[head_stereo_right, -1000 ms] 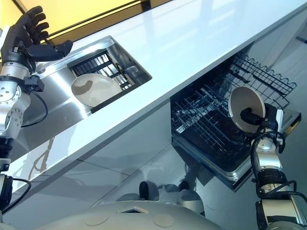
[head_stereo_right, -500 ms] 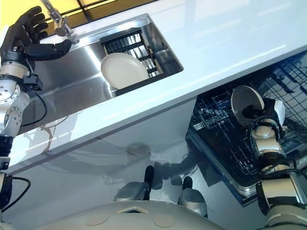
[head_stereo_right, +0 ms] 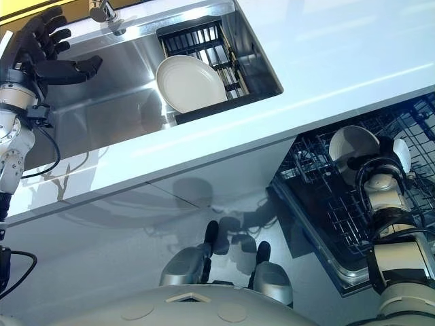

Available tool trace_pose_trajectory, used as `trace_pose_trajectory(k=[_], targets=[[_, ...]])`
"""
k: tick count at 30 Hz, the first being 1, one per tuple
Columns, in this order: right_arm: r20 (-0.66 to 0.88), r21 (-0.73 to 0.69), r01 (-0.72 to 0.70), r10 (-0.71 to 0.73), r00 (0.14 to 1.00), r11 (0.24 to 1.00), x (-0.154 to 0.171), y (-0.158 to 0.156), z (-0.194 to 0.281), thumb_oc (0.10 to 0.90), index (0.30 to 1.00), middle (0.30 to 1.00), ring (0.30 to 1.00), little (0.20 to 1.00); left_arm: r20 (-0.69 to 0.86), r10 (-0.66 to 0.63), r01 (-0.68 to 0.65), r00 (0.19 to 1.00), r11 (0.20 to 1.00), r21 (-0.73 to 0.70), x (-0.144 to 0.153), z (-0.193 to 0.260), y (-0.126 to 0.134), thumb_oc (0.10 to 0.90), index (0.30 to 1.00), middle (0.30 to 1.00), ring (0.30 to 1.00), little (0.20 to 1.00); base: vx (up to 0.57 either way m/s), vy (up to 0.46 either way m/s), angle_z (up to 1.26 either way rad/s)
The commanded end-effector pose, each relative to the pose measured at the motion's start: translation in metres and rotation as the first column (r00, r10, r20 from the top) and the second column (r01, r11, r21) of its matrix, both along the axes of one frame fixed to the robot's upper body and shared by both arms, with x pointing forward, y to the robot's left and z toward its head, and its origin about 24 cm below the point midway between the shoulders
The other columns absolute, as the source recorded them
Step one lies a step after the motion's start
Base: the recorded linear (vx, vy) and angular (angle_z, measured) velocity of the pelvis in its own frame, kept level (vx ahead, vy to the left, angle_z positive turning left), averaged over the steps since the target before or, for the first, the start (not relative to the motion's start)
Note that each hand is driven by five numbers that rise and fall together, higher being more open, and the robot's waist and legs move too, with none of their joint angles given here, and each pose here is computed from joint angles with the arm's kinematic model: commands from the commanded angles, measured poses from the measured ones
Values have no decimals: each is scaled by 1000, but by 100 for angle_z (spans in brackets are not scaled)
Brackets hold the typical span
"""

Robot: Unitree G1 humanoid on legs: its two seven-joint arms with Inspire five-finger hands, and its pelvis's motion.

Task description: Pick up plates and place into dishwasher.

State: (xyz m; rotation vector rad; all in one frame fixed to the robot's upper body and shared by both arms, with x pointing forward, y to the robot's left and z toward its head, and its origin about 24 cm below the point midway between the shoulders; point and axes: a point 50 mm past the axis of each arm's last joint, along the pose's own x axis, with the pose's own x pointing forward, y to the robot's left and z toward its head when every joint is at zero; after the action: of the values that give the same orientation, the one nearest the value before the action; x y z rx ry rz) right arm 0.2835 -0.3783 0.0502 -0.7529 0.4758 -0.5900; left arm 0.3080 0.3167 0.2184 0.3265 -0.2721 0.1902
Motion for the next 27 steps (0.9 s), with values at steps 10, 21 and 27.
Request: trace_pose_trajectory(k=[10, 21, 27], targets=[[343, -125, -108, 145, 928, 986, 14, 11, 70, 800, 900, 900, 900, 900, 186, 46, -127, 981, 883, 452, -18, 64, 12, 800, 900, 900, 900, 900, -50, 31, -5], [657, 3, -158, 117, 745, 987, -6, 20, 99, 800, 900, 900, 900, 900, 205, 210, -264, 956, 315, 911, -42, 78, 35, 800, 900, 900, 900, 900, -83, 75, -15], [744, -10, -249, 174, 646, 968, -9, 34, 113, 800, 900, 900, 900, 900, 265, 236, -254, 935, -75, 964, -49, 91, 40, 800, 900, 900, 900, 900, -72, 77, -13]])
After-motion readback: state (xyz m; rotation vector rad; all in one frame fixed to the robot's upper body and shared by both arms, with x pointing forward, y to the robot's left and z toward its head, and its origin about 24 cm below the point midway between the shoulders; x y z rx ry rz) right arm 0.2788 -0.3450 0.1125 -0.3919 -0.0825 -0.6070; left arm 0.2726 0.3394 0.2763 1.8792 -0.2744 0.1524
